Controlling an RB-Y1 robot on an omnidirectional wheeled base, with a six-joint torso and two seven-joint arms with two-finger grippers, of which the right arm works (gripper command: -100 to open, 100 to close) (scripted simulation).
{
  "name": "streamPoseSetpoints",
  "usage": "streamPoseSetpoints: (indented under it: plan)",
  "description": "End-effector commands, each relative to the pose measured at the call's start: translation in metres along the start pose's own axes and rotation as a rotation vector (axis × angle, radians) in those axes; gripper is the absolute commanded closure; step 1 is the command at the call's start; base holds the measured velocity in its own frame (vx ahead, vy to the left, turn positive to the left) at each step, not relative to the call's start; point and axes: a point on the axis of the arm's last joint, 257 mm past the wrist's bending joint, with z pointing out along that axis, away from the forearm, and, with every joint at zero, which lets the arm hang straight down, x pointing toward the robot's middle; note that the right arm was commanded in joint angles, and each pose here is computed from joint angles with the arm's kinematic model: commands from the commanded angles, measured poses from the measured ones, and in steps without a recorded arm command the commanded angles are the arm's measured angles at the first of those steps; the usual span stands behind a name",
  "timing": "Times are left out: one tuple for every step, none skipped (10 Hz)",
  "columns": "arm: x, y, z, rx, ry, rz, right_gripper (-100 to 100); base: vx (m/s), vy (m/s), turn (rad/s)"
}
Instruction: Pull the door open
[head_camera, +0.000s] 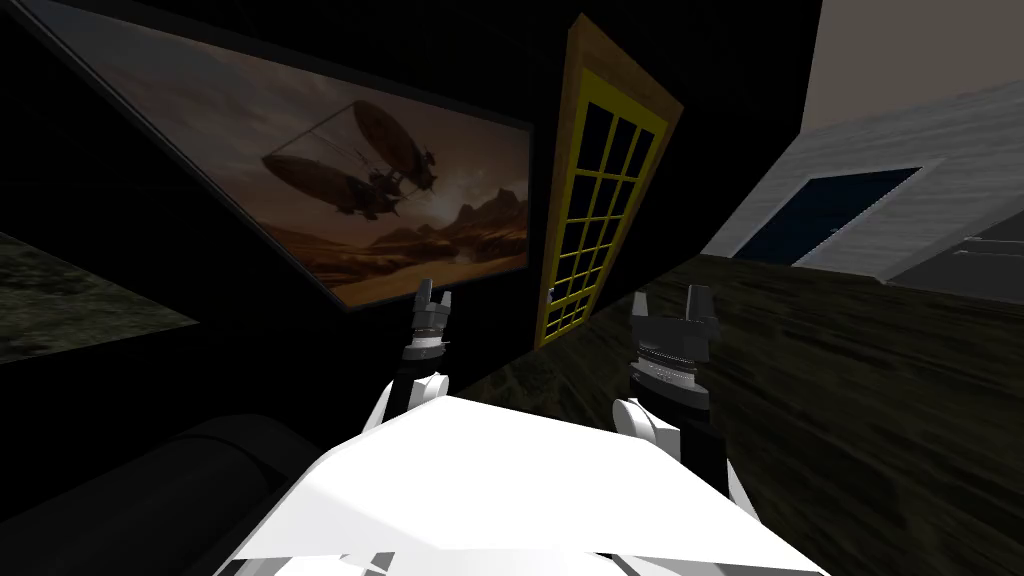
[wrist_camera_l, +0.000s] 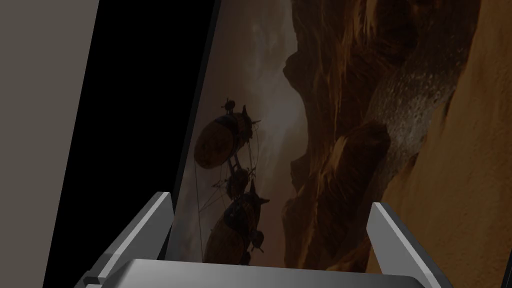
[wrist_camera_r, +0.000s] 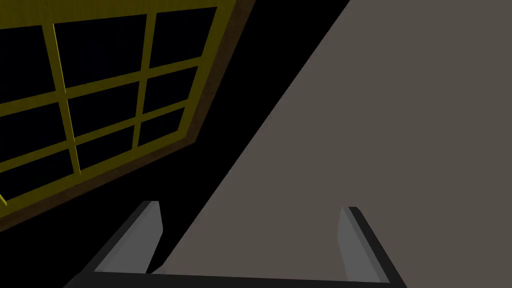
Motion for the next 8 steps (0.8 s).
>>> streamPoseSetpoints:
  plan:
    - [-0.001, -0.006, -0.0034, 0.01, -0.001, 0.03, -100, 0.058, -0.111, 0.255]
    - [-0.001, -0.012, -0.0067, 0.02, -0.003, 0.058, -100, 0.046, -0.033, 0.285]
    - [-0.002, -0.019, -0.0106, 0.031, -0.006, 0.089, -100, 0.054, -0.019, 0.245]
    - [-0.003, -0.028, -0.0158, 0.045, -0.012, 0.13, -100, 0.085, -0.038, 0.323]
    - [-0.004, -0.033, -0.0188, 0.053, -0.015, 0.152, -100, 0.078, -0.057, 0.22]
    - [-0.006, -0.042, -0.0251, 0.068, -0.023, 0.196, -100, 0.079, -0.085, 0.318]
    - [-0.007, -0.048, -0.0291, 0.078, -0.03, 0.224, -100, 0.073, -0.086, 0.231]
    - [-0.008, -0.054, -0.0333, 0.087, -0.036, 0.251, -100, 0.066, -0.071, 0.184]
